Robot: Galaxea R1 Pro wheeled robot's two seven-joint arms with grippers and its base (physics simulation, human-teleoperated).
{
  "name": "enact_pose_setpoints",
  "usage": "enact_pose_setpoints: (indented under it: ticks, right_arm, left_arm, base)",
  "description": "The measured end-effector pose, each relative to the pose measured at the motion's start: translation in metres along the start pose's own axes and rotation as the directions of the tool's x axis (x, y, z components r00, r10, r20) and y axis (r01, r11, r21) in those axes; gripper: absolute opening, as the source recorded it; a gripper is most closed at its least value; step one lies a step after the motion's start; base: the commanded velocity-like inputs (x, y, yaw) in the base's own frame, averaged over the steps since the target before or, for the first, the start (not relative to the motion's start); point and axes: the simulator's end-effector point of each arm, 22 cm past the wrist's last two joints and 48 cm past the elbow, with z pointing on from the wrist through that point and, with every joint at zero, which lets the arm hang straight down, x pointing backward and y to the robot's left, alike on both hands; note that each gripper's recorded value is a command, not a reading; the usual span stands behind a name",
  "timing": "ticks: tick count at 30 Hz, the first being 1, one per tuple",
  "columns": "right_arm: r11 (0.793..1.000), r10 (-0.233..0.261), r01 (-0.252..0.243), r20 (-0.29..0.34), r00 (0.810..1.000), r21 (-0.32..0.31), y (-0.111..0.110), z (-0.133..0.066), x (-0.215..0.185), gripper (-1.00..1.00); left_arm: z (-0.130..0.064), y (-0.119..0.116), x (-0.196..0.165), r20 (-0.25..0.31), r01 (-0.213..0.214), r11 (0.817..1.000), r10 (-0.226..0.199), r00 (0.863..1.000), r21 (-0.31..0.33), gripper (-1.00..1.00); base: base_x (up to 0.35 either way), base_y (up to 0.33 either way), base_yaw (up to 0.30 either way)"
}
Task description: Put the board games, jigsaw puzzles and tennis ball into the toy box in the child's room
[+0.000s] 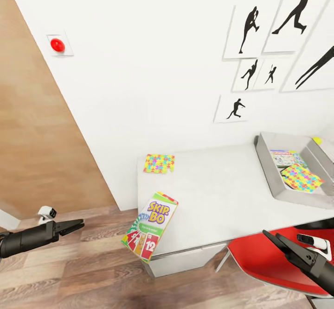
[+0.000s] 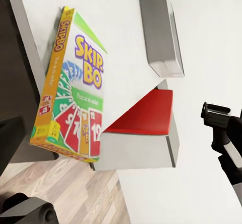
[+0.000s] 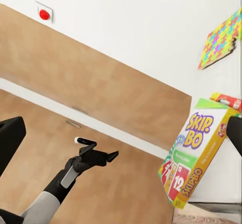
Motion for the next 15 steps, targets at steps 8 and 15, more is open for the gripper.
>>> enact_pose_setpoints:
  ticks: [8,15]
  right_arm:
    - [1.000,-0.001,0.001,0.001,1.000,0.001,-0.0001,0.0003,0.0000,1.00]
    - [1.000,-0.001,0.001,0.001,1.000,0.002,-0.0004,0.0003,0.0002,1.00]
  left_arm:
    - [-0.0007,-0.0001,-0.0008,0.002,0.000,1.000,0.000,1.000,-0.001,1.00]
    - [-0.0020,0.0002,-0.0017,0.005,0.000,1.000,0.000,1.000,-0.003,1.00]
  base:
    - [0.000,-0.033,-0.008]
    - [0.000,-0.004,-0.001]
